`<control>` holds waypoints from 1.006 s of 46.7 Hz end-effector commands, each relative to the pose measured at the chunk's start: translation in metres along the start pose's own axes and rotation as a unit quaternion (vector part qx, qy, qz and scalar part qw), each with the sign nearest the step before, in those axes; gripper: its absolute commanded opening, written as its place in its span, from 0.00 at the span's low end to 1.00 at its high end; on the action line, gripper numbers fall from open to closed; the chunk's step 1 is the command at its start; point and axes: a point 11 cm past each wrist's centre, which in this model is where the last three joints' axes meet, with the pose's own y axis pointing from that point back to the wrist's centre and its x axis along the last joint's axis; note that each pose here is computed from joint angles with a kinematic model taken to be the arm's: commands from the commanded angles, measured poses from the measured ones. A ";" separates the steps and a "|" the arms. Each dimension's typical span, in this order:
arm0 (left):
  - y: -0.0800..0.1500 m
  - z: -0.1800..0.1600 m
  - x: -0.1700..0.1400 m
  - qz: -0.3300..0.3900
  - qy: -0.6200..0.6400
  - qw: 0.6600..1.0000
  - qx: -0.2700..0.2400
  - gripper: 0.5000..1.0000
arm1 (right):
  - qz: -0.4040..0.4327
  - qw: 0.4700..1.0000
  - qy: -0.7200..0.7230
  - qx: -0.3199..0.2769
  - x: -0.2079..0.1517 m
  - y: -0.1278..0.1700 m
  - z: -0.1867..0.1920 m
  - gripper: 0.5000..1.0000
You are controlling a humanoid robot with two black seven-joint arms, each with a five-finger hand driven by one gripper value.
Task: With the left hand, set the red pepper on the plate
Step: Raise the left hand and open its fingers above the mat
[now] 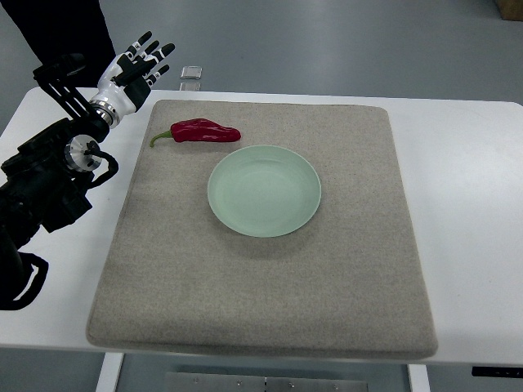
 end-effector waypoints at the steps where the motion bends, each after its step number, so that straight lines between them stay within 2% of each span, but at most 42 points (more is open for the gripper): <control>1: 0.002 -0.004 0.002 0.003 0.001 1.000 0.003 0.99 | 0.000 1.000 0.000 0.000 0.000 0.000 0.000 0.86; 47: -0.001 0.008 0.000 -0.002 -0.004 1.000 -0.011 0.98 | 0.000 1.000 0.000 0.000 0.000 0.000 0.000 0.86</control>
